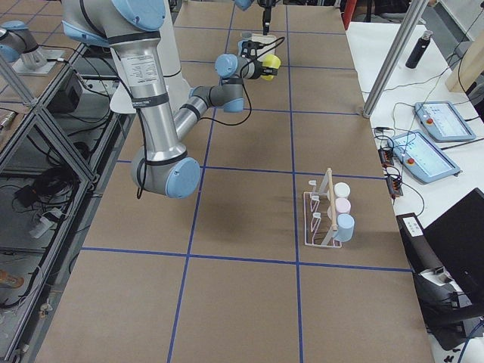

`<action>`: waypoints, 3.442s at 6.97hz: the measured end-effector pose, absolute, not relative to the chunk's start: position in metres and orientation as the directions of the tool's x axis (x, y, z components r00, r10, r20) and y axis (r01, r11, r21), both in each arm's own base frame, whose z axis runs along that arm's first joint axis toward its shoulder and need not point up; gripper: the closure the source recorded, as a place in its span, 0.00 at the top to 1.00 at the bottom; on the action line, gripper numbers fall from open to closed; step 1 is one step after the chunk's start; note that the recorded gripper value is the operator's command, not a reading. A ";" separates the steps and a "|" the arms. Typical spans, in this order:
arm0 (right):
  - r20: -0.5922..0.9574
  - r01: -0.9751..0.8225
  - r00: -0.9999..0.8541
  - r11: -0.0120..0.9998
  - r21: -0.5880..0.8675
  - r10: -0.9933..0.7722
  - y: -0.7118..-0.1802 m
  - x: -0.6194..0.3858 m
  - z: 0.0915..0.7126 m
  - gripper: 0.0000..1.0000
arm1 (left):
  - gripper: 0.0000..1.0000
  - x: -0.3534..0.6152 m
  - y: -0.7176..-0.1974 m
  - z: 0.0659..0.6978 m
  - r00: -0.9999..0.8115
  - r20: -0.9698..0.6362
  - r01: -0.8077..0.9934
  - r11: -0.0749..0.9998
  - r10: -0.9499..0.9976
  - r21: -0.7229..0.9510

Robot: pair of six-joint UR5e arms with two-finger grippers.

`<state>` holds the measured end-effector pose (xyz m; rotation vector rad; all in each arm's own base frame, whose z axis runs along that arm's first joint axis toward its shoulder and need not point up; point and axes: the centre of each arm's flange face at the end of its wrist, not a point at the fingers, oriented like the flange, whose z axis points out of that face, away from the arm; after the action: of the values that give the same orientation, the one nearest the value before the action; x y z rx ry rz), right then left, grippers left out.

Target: Transfer IKEA cup to right arm and place on rack

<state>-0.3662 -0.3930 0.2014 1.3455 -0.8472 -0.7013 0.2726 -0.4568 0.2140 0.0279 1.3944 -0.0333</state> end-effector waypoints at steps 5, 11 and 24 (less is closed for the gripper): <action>-0.171 0.669 0.478 0.230 0.707 -0.862 -0.465 -0.236 0.252 0.32 | 1.00 0.211 -0.485 0.359 0.574 -0.790 0.032 0.958 0.214 0.283; -0.380 0.990 -0.134 -0.110 -0.084 -0.915 -0.519 -0.181 0.340 0.38 | 1.00 0.185 -0.477 0.387 0.622 -0.734 -0.017 0.942 0.271 0.334; -0.370 0.969 -0.241 -0.204 -0.136 -0.897 -0.582 -0.245 0.420 0.99 | 1.00 0.186 -0.476 0.384 0.619 -0.738 -0.014 0.943 0.269 0.333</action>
<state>-0.2447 -0.5816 0.4198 0.2430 0.3969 -1.7775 0.1865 -0.4759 0.3842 0.3096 0.8926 0.1658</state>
